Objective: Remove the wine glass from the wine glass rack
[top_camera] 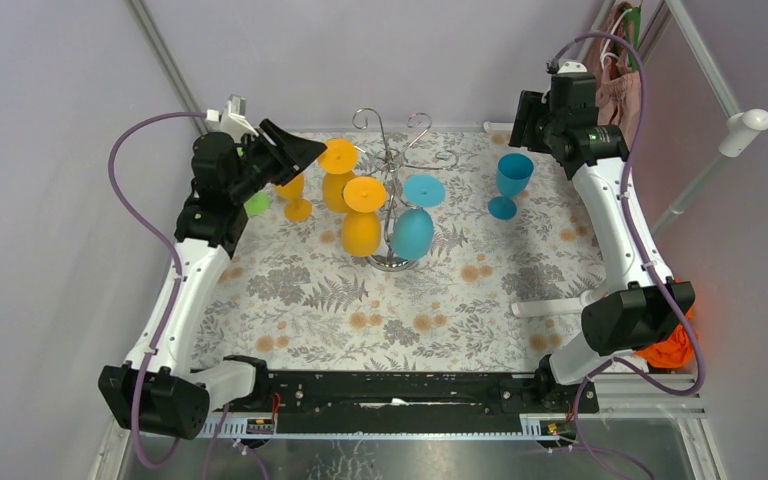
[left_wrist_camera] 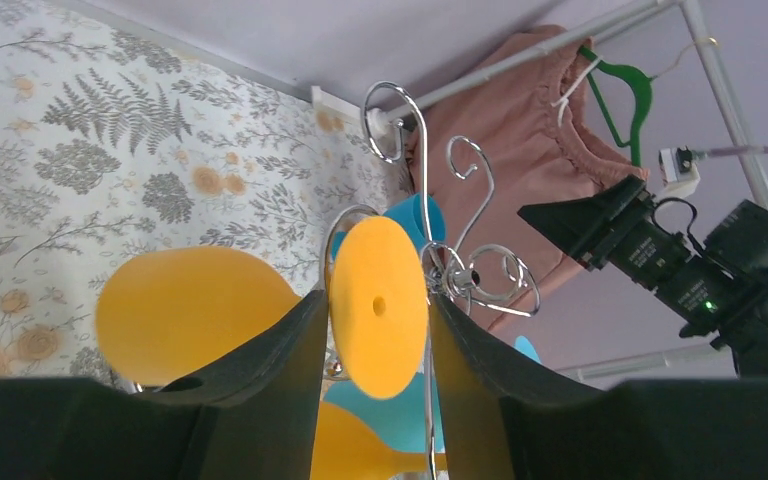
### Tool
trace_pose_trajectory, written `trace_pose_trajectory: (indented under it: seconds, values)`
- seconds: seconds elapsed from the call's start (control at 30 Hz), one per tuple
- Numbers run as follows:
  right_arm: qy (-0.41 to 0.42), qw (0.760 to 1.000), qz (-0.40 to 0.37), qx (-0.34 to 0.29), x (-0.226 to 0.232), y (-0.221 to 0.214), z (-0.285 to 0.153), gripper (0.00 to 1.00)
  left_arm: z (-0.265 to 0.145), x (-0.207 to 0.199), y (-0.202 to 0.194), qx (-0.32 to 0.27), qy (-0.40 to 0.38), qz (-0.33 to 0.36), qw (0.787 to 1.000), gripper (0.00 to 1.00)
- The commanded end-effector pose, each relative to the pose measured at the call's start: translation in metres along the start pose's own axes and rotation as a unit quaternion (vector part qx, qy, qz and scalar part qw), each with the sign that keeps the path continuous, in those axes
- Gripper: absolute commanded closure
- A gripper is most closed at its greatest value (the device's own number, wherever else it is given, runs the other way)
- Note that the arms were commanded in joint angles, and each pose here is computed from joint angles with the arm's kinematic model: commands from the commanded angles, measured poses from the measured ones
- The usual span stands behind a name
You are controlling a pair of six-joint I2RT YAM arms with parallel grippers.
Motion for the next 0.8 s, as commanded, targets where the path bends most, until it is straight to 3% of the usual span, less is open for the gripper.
trace_pose_trajectory:
  seconds: [0.0, 0.27, 0.4, 0.57, 0.77]
  values:
    - [0.024, 0.999, 0.014, -0.046, 0.006, 0.019, -0.019, 0.33, 0.006, -0.006, 0.001, -0.006, -0.051, -0.007, 0.999, 0.52]
    - [0.028, 0.998, 0.017, -0.057, 0.007, 0.022, -0.025, 0.34, 0.01, 0.0, -0.007, 0.005, -0.047, -0.011, 0.999, 0.55]
    - [0.033, 0.997, 0.021, -0.06, 0.007, 0.021, -0.026, 0.35, 0.01, 0.0, -0.007, 0.006, -0.047, -0.011, 0.999, 0.75]
    - [0.043, 0.997, 0.026, -0.063, 0.009, 0.021, -0.029, 0.36, 0.007, -0.002, -0.005, 0.006, -0.047, -0.011, 0.999, 0.9]
    - [0.052, 0.997, 0.025, -0.06, 0.011, 0.02, -0.03, 0.35, 0.005, -0.001, -0.006, 0.02, -0.031, -0.017, 0.999, 0.94]
Point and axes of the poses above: each gripper's point midway between its finger pads, its own z axis out along the fingers, its own x axis along the line the jaws close on, y = z × x, the point moved 5 cm from there along -z, back along the fingers, and after that the axes turned 15 degrees about z, right-handed, at the moved point
